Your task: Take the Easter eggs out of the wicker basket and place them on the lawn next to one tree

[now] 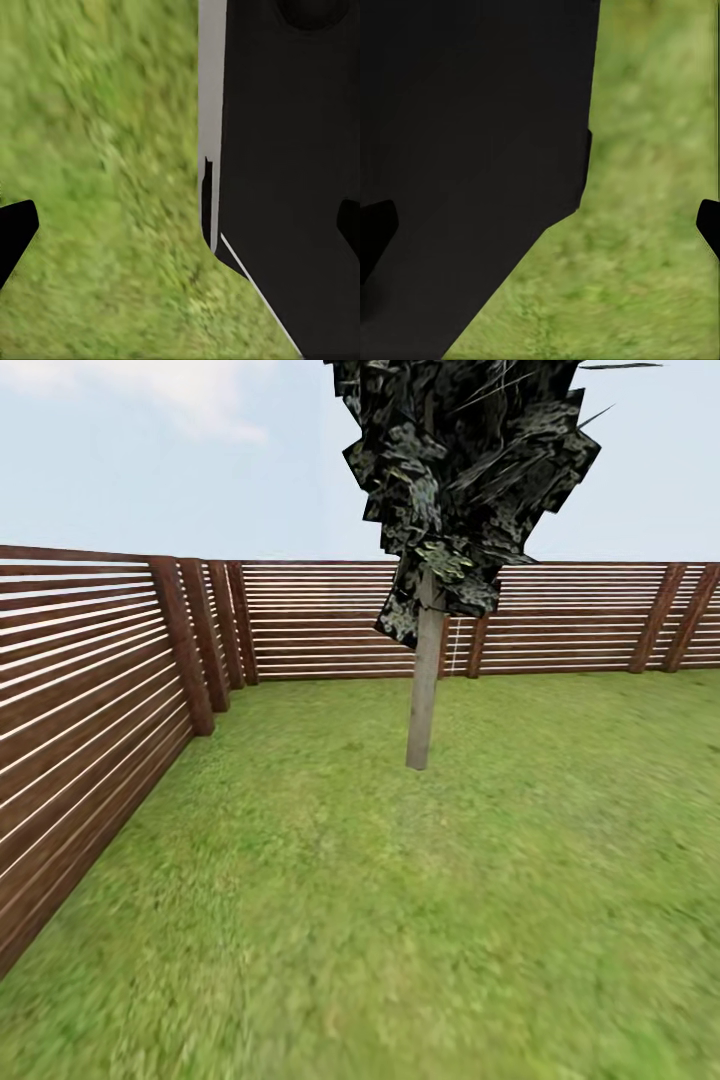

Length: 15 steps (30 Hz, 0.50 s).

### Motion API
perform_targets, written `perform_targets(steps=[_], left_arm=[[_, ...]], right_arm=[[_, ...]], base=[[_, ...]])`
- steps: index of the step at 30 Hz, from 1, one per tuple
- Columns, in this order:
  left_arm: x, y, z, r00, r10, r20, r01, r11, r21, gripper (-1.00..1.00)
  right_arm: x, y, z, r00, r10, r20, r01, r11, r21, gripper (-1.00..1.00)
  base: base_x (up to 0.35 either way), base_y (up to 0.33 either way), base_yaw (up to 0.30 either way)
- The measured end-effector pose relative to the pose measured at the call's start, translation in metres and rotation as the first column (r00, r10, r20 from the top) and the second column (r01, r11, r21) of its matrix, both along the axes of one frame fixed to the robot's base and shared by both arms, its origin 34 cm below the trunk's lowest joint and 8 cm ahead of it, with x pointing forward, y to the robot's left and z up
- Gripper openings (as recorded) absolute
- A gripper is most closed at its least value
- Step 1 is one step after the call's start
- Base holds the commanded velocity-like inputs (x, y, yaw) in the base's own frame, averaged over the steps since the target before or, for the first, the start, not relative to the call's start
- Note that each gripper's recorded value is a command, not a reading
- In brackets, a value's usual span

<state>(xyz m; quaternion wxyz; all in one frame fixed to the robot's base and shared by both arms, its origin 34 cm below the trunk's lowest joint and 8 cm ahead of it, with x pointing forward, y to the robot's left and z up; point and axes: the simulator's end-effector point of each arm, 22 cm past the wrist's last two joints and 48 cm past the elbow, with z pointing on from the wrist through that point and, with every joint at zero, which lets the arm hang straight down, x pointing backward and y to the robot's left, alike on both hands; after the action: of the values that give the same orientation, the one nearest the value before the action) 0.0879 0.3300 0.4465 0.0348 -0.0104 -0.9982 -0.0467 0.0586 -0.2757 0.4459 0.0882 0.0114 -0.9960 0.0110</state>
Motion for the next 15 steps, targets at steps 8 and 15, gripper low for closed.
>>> perform_targets(steps=[8, 15], left_arm=[[0.0, -0.0006, -0.0001, 1.0, 0.002, 0.0, -0.002, 1.0, -0.001, 1.0], [-0.0002, -0.0003, 0.0, 1.0, 0.0, 0.0, 0.0, 1.0, -0.001, 1.0]], right_arm=[[0.0001, -0.0005, 0.0, 1.0, -0.003, 0.0, 0.003, 1.0, -0.001, 1.0], [0.0003, 0.0006, 0.0, 1.0, 0.0, 0.002, 0.0, 1.0, 0.005, 1.0]], base=[[0.026, 0.001, -0.001], [0.176, 0.0, -0.182]])
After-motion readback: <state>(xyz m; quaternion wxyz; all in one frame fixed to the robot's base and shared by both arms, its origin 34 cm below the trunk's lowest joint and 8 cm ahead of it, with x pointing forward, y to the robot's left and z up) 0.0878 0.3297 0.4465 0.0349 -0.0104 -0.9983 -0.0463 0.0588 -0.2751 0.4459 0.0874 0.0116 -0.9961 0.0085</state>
